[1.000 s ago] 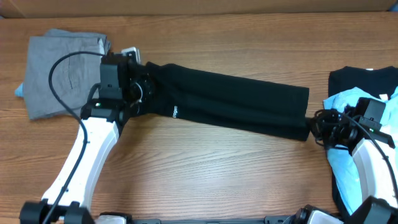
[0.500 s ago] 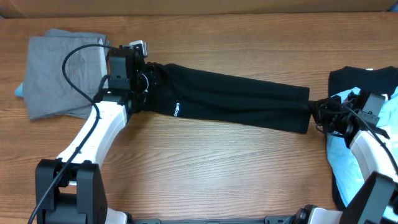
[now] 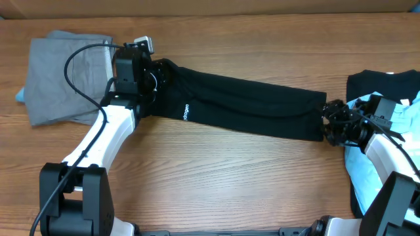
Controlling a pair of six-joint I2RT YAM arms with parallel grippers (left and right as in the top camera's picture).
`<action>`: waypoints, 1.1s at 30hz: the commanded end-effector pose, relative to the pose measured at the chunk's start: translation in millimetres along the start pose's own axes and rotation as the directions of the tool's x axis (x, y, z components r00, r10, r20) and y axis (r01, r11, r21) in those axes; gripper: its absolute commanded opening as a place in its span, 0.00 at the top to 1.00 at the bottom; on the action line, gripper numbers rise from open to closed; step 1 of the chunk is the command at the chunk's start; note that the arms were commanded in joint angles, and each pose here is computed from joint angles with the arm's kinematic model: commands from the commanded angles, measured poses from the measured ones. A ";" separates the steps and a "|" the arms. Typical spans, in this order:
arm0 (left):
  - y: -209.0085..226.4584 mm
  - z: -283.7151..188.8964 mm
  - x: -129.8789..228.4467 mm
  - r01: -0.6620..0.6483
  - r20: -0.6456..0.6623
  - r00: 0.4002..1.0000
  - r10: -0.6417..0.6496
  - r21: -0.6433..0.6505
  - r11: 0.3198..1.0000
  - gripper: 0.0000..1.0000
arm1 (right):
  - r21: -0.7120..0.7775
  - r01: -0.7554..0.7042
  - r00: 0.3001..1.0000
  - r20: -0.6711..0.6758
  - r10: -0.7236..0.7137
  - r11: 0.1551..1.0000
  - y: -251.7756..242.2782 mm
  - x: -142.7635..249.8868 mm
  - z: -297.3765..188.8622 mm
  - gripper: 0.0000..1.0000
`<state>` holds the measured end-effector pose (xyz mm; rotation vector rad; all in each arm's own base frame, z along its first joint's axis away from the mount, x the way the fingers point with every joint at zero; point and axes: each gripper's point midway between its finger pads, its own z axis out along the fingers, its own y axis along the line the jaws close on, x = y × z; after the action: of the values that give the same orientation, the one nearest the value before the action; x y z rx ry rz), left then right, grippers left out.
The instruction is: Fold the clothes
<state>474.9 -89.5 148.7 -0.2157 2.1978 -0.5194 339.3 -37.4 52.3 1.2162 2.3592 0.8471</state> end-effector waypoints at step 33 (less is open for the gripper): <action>-52.3 -1.5 77.7 -0.352 -0.410 0.809 0.422 0.236 0.906 0.65 | -0.008 0.230 0.971 -0.071 -0.230 0.973 36.2 -15.9 9.7 0.56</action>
<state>423.1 -147.0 135.9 0.4200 2.5226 -0.4297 366.0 -34.0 79.1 0.8709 2.4940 0.7937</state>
